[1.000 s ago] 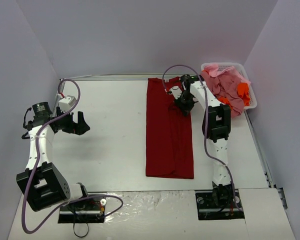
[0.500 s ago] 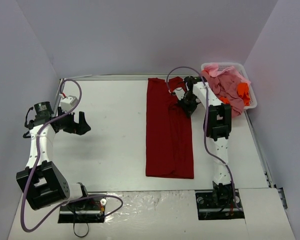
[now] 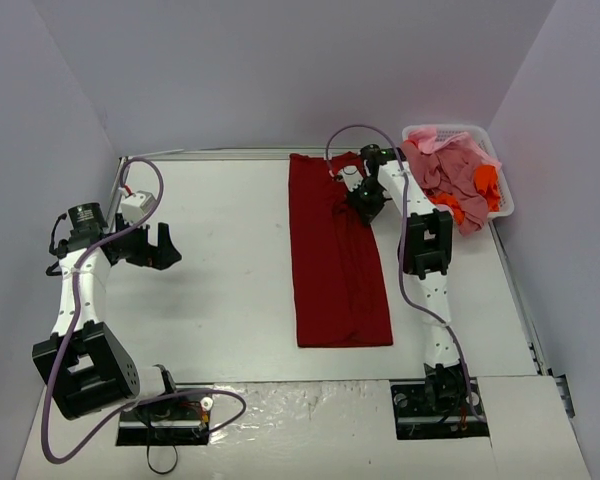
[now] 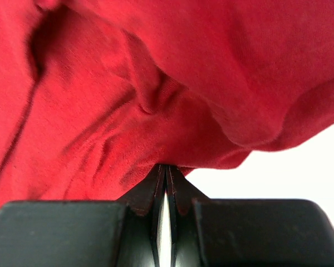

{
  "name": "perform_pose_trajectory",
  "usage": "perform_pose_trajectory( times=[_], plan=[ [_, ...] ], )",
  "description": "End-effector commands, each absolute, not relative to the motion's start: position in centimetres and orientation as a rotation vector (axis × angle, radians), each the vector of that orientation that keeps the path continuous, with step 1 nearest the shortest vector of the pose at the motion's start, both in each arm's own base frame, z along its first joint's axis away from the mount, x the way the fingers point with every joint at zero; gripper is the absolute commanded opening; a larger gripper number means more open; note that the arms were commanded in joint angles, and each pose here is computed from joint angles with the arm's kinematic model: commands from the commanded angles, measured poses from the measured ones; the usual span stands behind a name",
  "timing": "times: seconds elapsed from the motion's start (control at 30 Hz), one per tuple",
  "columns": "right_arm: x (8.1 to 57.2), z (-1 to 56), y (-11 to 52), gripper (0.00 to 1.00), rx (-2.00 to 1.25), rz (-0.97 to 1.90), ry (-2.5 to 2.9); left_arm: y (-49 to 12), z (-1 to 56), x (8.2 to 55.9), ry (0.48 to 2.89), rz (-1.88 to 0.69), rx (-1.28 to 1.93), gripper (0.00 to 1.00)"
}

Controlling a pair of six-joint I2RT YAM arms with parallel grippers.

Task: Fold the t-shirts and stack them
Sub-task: Rotate the tshirt 90 degrees

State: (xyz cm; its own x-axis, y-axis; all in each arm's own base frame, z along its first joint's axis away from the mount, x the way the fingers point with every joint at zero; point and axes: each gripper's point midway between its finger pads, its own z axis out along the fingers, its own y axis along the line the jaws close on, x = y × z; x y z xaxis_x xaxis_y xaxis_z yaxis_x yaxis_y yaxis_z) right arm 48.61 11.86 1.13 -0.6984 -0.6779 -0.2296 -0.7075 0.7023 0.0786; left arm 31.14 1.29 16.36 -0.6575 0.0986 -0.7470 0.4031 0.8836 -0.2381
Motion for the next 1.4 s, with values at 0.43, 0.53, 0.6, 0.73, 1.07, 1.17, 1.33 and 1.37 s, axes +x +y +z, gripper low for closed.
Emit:
perform_pose_trajectory(
  times=[0.43,0.53,0.6,0.73,1.07,1.17,1.33,1.37],
  plan=[
    [51.5,-2.1,18.5,0.00,-1.225,0.189,2.568,1.8,17.3,31.5,2.266,-0.450,0.380,0.94],
    [52.1,-2.0,19.0,0.00,-1.228,0.164,2.538,2.0,17.3,31.5,2.269,-0.442,0.377,0.94],
    [52.5,-1.8,19.4,0.00,-1.227,0.159,2.519,2.0,17.2,31.4,2.274,-0.441,0.375,0.94],
    [52.8,-1.5,20.4,0.02,-1.226,0.163,2.489,2.1,17.3,31.4,2.275,-0.437,0.371,0.94],
    [52.4,-0.2,21.4,0.02,-1.234,0.214,2.458,2.1,17.2,31.6,2.280,-0.444,0.366,0.94],
    [53.1,0.0,22.4,0.01,-1.228,0.220,2.425,2.0,17.4,31.5,2.275,-0.442,0.369,0.94],
    [53.7,0.4,24.1,0.00,-1.257,0.167,2.367,2.2,17.7,31.4,2.270,-0.424,0.364,0.94],
    [53.9,0.5,24.5,0.00,-1.260,0.155,2.352,2.2,17.7,31.4,2.270,-0.424,0.364,0.94]
  ],
)
